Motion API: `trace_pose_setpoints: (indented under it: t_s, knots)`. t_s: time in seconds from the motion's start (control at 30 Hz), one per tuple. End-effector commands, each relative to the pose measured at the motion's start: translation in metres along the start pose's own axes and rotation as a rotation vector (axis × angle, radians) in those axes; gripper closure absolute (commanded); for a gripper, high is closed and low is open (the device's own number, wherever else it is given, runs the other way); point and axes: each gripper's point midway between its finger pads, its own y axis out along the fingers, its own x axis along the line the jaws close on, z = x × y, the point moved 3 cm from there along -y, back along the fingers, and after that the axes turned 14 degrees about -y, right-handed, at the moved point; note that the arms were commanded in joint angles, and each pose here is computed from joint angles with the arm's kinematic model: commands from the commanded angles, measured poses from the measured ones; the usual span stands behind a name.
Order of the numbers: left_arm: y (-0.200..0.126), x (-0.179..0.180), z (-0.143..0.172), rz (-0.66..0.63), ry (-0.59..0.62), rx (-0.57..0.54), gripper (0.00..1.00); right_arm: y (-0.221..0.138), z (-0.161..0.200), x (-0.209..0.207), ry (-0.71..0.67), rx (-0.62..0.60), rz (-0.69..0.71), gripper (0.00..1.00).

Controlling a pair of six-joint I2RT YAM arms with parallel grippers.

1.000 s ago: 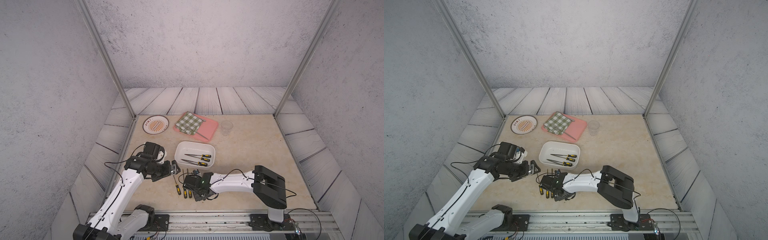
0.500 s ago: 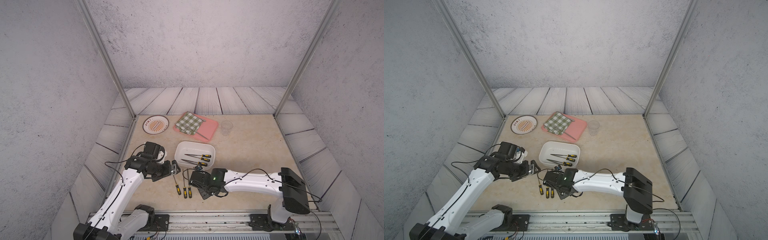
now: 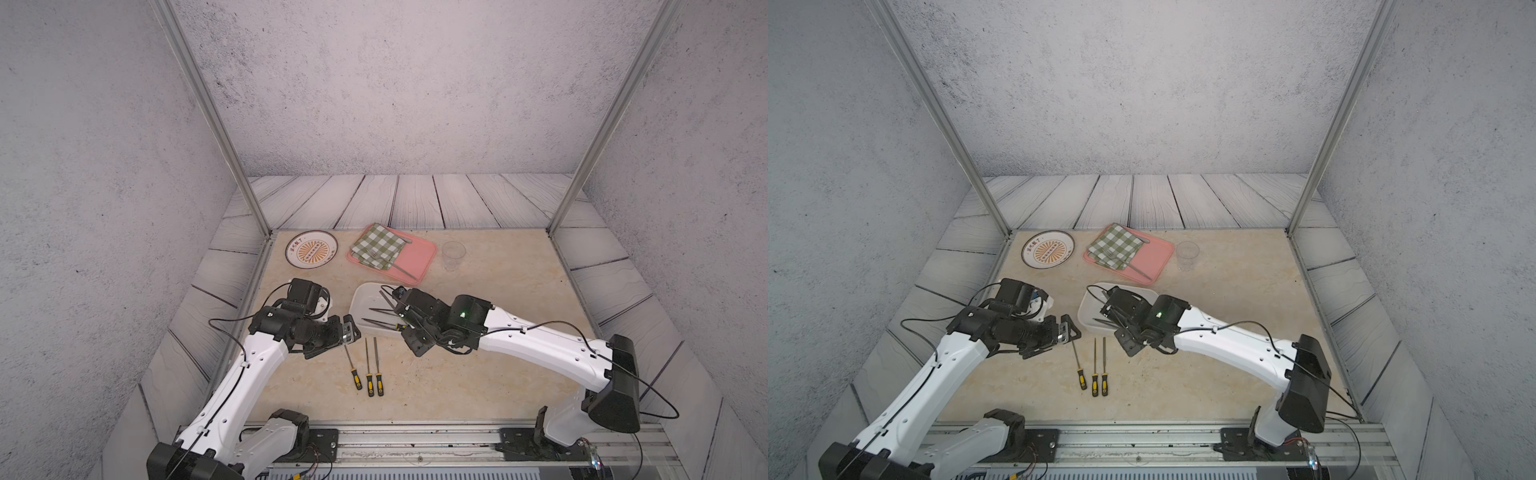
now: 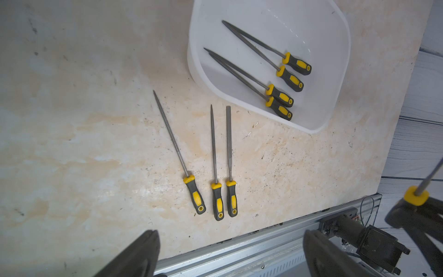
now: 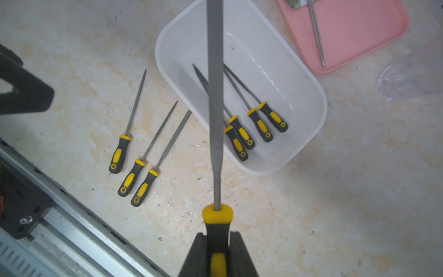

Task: Put the file tool into the storage box
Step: Place the file tool in the storage box.

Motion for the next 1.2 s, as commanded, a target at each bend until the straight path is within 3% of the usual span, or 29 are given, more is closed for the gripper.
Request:
trace_pose_setpoints:
  t_s: [0.0,0.27,0.43,0.6,0.87,1.0,1.17]
  knots:
    - [-0.003,-0.004,-0.007,-0.008,-0.042,-0.03,0.01,0.003,-0.012,-0.003,-0.096,-0.012,-0.063,0.82]
    - [0.005,0.007,-0.008,-0.034,-0.086,-0.056,0.01,0.026,-0.013,-0.013,-0.276,0.138,-0.084,0.83]
    - [-0.006,0.009,-0.015,-0.045,-0.004,-0.139,0.02,0.045,-0.014,-0.017,-0.289,0.12,-0.078,0.83]
    - [-0.003,0.013,-0.017,-0.039,0.004,-0.127,0.02,0.063,-0.015,-0.035,-0.292,0.072,-0.048,0.83]
    - [0.02,-0.017,-0.033,0.191,-0.037,-0.069,0.02,0.1,-0.026,-0.061,-0.376,0.051,0.027,0.84]
    - [0.018,-0.024,-0.048,0.149,0.04,-0.074,0.02,0.115,-0.036,-0.068,-0.425,-0.04,-0.003,0.84]
    - [0.01,-0.019,-0.055,0.062,0.108,-0.099,0.02,0.138,-0.032,-0.075,-0.536,-0.006,-0.004,0.85]
